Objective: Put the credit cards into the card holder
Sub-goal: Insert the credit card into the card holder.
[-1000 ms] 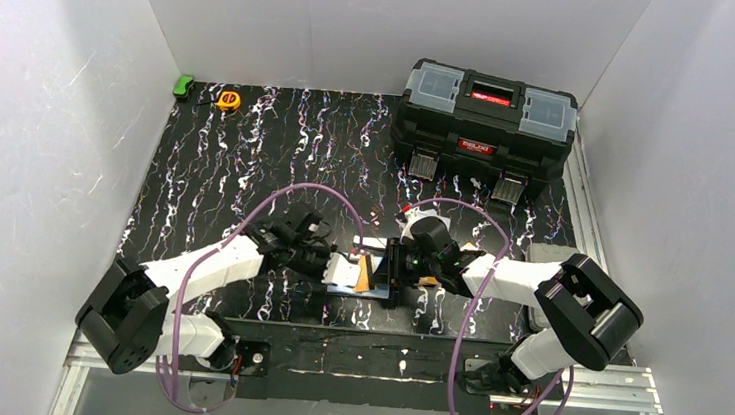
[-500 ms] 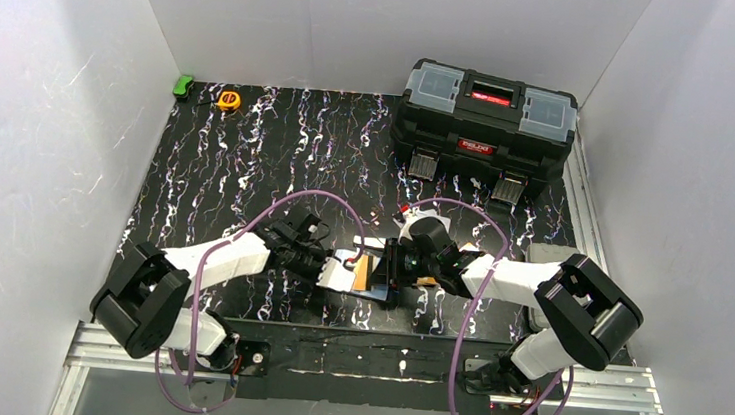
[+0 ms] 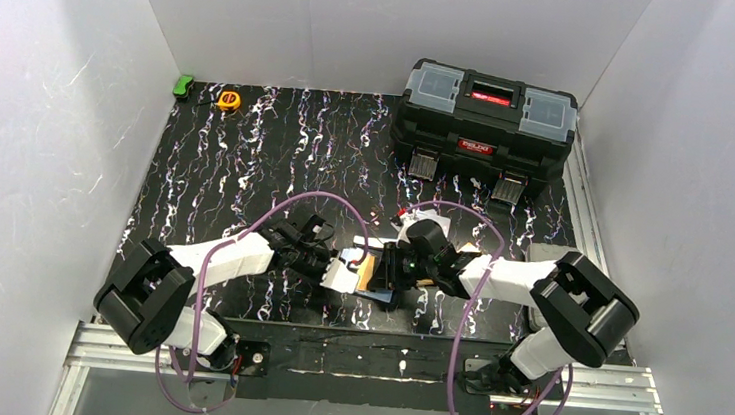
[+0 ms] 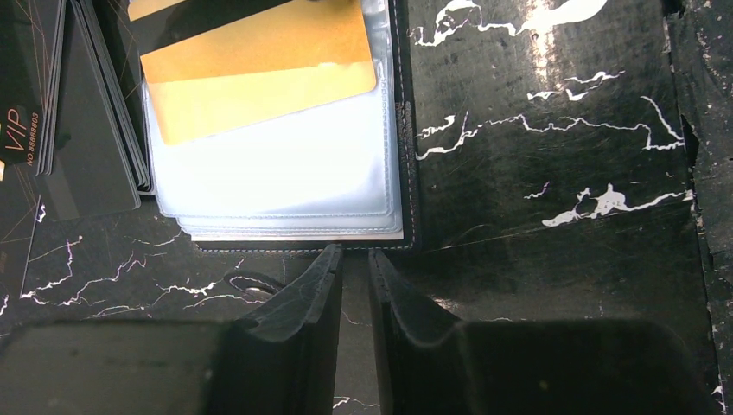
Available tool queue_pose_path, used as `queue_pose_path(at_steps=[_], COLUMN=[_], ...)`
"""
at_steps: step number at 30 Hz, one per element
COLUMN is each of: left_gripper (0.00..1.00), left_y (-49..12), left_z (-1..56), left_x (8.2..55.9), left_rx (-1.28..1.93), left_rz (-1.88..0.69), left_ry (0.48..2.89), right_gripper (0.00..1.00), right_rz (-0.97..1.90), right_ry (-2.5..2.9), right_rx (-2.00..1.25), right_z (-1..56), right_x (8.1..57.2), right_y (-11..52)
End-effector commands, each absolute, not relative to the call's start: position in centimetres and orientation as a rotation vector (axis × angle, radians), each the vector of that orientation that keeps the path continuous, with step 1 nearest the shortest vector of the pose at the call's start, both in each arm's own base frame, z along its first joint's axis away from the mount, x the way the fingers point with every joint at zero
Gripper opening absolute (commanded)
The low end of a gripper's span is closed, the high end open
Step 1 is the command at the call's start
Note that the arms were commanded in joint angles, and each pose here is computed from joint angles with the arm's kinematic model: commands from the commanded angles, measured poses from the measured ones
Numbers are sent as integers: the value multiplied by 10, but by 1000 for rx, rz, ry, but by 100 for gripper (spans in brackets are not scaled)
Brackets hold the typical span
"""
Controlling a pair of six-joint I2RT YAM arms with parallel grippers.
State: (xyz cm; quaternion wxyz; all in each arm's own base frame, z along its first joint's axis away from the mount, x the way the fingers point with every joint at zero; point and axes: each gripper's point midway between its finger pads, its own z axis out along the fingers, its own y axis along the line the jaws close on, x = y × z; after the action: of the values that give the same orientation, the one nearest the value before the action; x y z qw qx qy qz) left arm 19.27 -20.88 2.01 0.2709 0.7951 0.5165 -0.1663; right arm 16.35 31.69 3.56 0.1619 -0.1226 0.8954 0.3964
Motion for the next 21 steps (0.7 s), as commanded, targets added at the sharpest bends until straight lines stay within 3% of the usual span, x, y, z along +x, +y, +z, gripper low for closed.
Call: queue_pose_path(at_steps=[1, 21], left_gripper=[17, 16], left_y=[-195, -198], left_z=[9, 14], left_x=[168, 167], left_rx=[2209, 2165], left_rz=[-524, -534], left_ry=[1457, 1469], right_gripper=[30, 48], right_rz=[1114, 1019], right_ry=[2479, 2572], right_rx=[-367, -331], right_z=[62, 37], right_x=[170, 166], right_y=[316, 301])
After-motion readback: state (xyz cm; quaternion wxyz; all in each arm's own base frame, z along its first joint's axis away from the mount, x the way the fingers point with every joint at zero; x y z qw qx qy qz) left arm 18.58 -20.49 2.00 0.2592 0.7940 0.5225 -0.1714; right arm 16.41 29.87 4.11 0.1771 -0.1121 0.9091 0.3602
